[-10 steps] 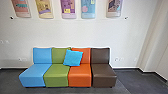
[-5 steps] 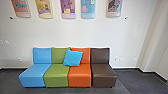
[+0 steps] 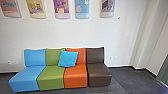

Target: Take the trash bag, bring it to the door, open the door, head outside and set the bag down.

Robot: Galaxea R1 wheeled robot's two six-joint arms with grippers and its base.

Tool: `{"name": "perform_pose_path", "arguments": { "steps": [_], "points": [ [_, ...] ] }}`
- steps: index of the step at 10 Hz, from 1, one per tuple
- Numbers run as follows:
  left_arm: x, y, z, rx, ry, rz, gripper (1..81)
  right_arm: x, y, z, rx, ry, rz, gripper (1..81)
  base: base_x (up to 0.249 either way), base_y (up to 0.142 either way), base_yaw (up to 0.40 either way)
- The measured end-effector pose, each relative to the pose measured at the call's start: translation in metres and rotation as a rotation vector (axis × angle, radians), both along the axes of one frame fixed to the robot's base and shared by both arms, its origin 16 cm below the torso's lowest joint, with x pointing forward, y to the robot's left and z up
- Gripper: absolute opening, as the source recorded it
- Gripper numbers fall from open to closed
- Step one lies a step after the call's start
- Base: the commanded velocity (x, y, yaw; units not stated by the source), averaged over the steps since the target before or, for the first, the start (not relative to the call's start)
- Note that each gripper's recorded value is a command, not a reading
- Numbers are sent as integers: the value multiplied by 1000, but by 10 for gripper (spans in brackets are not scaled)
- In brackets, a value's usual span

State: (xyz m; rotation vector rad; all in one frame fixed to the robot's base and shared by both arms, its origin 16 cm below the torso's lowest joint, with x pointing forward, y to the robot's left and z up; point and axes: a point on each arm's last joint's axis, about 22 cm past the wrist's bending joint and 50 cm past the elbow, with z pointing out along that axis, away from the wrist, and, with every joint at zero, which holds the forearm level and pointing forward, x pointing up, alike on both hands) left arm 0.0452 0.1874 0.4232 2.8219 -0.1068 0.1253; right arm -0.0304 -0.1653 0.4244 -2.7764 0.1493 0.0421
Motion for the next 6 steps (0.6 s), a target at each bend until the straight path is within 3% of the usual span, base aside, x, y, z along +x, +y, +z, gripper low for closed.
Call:
{"name": "perform_pose_path", "arguments": {
  "steps": [6],
  "points": [
    [2, 1, 0, 1, -4, 1, 10, -4, 1, 0, 1, 4, 0, 811, 0, 0, -224]
  ]
}}
